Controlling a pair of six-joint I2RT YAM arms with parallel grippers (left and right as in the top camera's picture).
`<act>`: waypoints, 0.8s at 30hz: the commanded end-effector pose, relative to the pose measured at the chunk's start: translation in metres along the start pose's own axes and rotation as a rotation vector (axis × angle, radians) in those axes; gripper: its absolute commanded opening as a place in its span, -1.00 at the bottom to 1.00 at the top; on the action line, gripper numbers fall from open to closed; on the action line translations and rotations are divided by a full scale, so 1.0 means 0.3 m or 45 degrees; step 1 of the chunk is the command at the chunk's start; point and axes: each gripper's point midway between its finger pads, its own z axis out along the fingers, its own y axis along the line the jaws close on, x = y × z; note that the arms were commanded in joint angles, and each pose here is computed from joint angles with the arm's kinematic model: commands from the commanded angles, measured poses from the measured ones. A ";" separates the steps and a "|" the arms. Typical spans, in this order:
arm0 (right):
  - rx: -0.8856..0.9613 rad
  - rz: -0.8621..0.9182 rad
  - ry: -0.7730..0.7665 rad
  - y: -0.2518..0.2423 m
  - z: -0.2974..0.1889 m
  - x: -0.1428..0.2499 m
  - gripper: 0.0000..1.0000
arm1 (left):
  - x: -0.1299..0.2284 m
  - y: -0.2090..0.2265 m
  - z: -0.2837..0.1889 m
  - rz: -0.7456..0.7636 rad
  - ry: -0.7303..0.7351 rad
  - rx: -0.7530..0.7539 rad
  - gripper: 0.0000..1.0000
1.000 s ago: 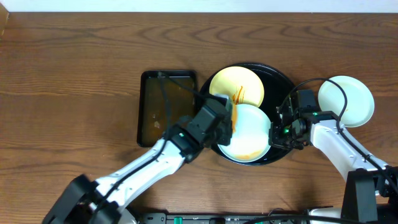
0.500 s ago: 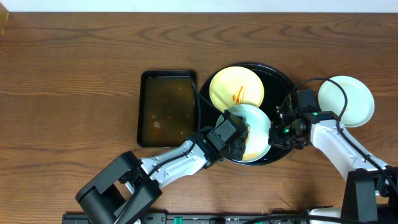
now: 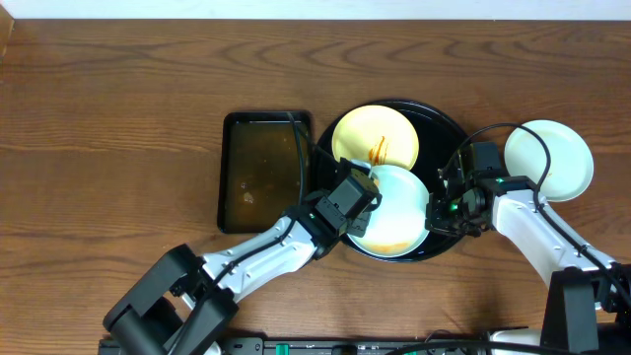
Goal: Clean dirty plates on tray and stack at the side
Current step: 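Scrub the second pale blue plate with the sponge in the left gripper, then return the sponge to the water tray with the left gripper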
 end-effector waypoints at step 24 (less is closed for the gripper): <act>0.016 -0.028 -0.030 0.003 0.012 -0.007 -0.41 | -0.141 0.517 -0.288 -0.357 -0.128 -0.364 -0.84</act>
